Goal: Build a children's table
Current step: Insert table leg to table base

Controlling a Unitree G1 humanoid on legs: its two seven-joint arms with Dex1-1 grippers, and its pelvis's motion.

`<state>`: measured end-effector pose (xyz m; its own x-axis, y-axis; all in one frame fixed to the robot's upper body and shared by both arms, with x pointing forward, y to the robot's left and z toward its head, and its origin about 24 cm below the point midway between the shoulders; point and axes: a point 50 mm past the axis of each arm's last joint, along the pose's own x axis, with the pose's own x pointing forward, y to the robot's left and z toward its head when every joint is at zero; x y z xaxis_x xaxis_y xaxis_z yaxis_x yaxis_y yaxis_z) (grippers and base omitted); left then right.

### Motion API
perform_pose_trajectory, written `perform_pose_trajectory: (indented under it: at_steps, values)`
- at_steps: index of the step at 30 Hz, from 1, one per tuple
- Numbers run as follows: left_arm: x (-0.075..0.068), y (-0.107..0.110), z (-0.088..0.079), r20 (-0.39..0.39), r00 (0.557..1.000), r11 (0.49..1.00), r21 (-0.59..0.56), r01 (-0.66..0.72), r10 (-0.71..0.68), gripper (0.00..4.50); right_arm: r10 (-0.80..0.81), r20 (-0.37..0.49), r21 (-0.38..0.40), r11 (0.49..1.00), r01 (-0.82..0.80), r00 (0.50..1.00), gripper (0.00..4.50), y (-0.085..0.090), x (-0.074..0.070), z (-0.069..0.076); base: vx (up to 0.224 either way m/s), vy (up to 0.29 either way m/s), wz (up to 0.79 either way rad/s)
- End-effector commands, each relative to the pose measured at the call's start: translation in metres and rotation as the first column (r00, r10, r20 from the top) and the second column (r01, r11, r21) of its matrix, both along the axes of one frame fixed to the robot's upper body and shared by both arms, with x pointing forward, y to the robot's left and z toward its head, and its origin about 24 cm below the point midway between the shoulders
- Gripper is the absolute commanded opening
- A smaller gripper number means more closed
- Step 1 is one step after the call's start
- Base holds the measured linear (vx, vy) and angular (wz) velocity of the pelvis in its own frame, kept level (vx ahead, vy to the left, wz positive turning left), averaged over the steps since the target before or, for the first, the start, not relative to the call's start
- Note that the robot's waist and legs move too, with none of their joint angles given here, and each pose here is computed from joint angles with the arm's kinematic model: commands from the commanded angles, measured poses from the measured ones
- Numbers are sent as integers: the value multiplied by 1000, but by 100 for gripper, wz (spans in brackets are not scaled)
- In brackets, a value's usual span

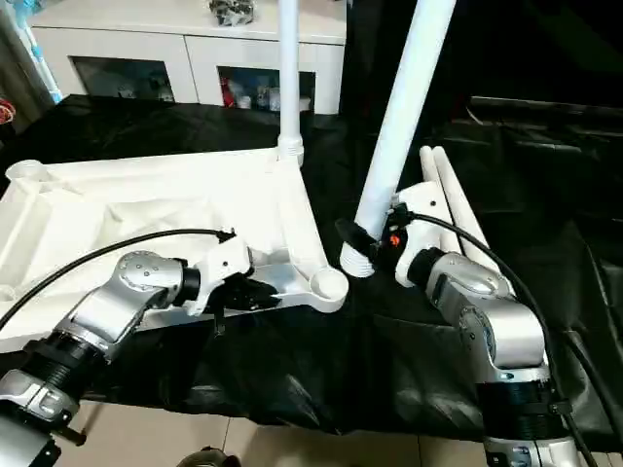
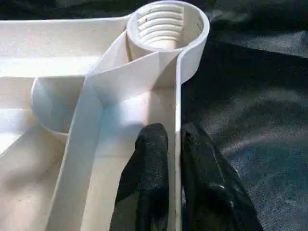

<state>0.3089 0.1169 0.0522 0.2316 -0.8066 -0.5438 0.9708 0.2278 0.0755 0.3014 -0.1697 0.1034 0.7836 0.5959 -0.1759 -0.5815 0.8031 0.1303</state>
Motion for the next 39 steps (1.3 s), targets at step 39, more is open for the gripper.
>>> perform_pose_trajectory:
  at_steps: [39]
  values:
    - [-3, -4, 3, 22, 999, 995, -84, 50, -49, 0, 232, -149, 55, 973, -226, 961, 190, 24, 8, -35, 0, 0, 0]
